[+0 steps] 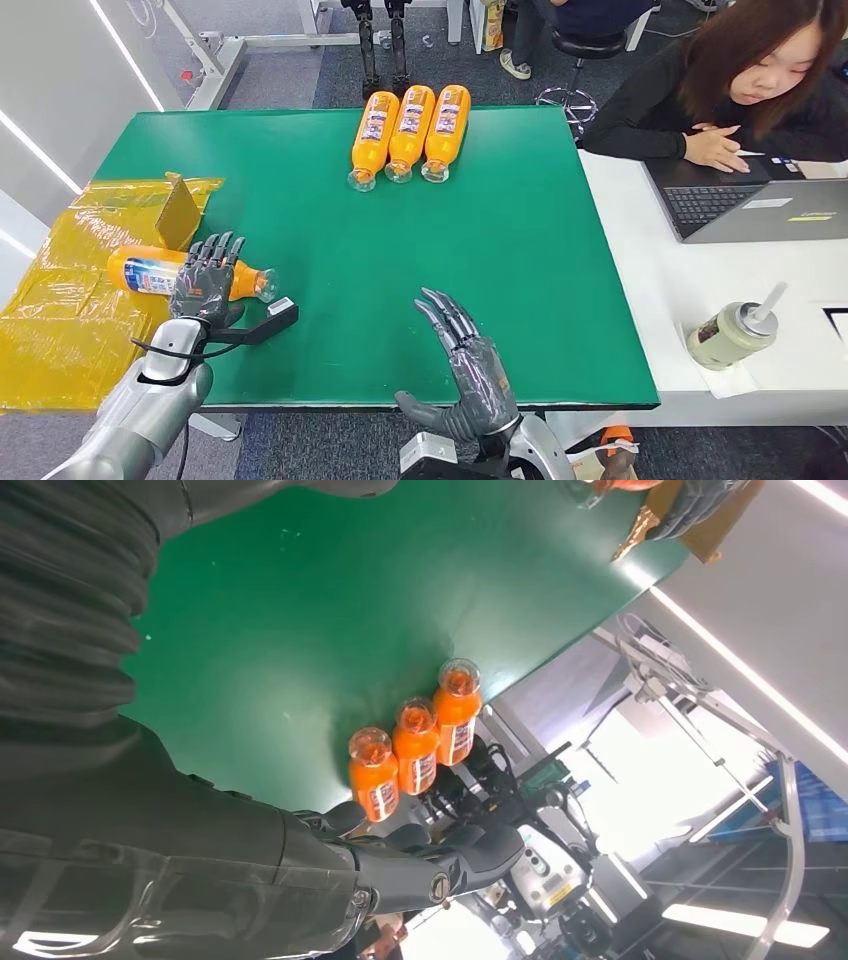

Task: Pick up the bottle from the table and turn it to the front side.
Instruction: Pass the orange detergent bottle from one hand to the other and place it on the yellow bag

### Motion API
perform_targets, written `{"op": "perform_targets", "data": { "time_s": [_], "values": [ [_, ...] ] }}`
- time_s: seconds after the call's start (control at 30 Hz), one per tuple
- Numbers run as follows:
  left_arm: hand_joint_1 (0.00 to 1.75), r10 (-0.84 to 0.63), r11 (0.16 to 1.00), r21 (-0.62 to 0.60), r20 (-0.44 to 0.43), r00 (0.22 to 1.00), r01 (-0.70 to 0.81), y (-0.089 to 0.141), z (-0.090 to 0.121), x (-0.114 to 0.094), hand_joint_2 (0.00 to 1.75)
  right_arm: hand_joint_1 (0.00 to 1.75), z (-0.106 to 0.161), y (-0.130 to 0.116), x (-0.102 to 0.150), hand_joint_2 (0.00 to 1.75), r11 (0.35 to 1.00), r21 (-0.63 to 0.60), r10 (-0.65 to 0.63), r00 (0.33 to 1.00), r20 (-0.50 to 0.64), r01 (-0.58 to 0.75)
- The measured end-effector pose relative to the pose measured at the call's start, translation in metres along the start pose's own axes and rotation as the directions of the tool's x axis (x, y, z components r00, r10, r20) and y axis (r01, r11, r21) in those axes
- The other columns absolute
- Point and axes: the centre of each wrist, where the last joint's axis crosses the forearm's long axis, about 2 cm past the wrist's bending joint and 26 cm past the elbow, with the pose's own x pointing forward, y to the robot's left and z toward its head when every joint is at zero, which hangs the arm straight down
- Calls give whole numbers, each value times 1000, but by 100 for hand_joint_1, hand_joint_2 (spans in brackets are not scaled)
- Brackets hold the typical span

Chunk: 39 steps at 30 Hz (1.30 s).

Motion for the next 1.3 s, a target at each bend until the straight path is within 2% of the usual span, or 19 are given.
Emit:
{"op": "perform_targets", "data": {
  "time_s": [0.2, 0.4, 0.47, 0.53, 0.6, 0.67, 0.77, 0.87, 1.03, 1.1, 1.2, 1.3],
  "values": [
    [0, -21, 1000, -4, -18, 1000, 21, -5, 4, -10, 175, 0, 7, 2, -1, 175, 1000, -1, 6, 1000, -9, -6],
    [0, -14, 1000, 21, -9, 1000, 15, -9, 14, -11, 175, 0, 15, 5, -2, 175, 1000, -2, 17, 1000, -25, -17],
    [0, 36, 999, 21, 26, 999, -36, -9, 20, -9, 175, 0, 18, 5, -3, 175, 1000, -4, 19, 999, -25, -19],
    [0, 183, 983, 9, 107, 977, -185, -9, 32, -7, 175, 0, 23, 4, -6, 175, 1000, -12, 12, 1000, -24, -12],
    [0, 384, 917, 23, 224, 896, -399, -6, 49, -7, 175, 0, 29, 3, -12, 175, 1000, -20, -1, 1000, -21, 1],
    [0, 512, 822, 70, 346, 786, -565, 3, 63, -7, 175, 0, 34, 1, -18, 175, 1000, -24, -8, 1000, -21, 8],
    [0, 582, 686, 110, 511, 633, -719, 23, 74, 3, 175, 0, 38, -1, -25, 175, 1000, -24, -3, 1000, -28, 2],
    [0, 605, 583, 99, 610, 512, -806, 40, 79, 23, 175, 0, 39, -3, -27, 175, 1000, -28, 12, 999, -34, -13],
    [0, 658, 431, -13, 688, 305, -902, 61, 79, 73, 175, 0, 46, -8, -24, 175, 998, -55, 31, 998, -52, -34],
    [0, 693, 321, -86, 700, 172, -943, 67, 80, 93, 175, 0, 53, -9, -21, 175, 996, -80, 24, 997, -71, -30],
    [0, 732, 107, -197, 679, -57, -975, 72, 82, 128, 175, 0, 62, -12, -17, 175, 990, -137, 3, 995, -100, -17],
    [0, 750, -36, -246, 634, -189, -969, 70, 88, 162, 175, 0, 67, -17, -14, 175, 983, -184, -16, 993, -118, -7]
  ]
}}
